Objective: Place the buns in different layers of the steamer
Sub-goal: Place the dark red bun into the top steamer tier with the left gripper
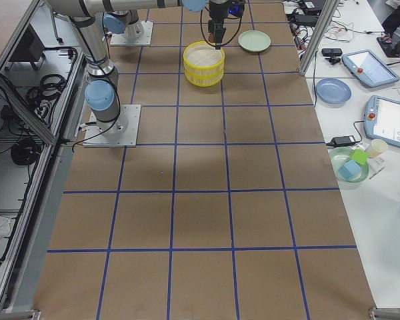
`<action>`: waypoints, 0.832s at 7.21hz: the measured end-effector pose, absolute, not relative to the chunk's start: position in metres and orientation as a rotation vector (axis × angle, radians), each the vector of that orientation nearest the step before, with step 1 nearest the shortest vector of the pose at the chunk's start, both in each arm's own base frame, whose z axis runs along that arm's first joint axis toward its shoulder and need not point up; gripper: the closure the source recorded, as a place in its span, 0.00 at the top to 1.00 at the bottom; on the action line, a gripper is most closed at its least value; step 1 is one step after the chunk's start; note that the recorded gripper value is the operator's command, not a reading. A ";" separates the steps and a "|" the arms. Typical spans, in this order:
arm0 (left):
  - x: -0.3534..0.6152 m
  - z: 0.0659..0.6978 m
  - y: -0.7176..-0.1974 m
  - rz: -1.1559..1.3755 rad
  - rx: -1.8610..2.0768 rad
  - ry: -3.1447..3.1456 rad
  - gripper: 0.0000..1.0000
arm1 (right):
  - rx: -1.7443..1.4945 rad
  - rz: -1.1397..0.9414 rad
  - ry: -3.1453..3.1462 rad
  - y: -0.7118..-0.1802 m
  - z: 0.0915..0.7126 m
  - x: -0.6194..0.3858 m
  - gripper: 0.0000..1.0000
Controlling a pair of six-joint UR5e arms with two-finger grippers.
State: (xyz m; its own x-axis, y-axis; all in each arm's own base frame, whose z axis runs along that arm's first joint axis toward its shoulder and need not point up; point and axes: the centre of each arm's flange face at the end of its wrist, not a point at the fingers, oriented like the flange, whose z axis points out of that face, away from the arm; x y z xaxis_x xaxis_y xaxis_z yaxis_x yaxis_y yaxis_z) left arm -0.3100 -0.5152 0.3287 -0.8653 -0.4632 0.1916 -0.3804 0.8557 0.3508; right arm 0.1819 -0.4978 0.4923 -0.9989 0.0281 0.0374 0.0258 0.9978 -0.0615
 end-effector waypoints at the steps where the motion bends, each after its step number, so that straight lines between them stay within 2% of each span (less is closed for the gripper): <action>1: -0.318 0.319 -0.501 -0.487 0.646 -2.782 1.00 | -0.021 0.148 -3.105 -0.500 0.488 0.182 1.00; 4: -0.315 0.316 -0.499 -0.493 0.667 -2.798 1.00 | 0.013 0.205 -3.098 -0.502 0.488 0.181 1.00; 6: -0.281 0.331 -0.523 -0.407 0.711 -2.825 1.00 | 0.017 0.201 -3.095 -0.502 0.487 0.181 1.00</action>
State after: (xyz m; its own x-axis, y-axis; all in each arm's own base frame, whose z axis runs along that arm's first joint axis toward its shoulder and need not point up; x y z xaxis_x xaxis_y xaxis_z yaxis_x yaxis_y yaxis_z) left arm -0.2809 -0.5230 0.3306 -0.8644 -0.4870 0.1250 -0.4319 0.8464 0.3116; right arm 0.1809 -0.5019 0.4871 -0.9992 -0.0086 0.0402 -0.0137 0.9916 -0.1290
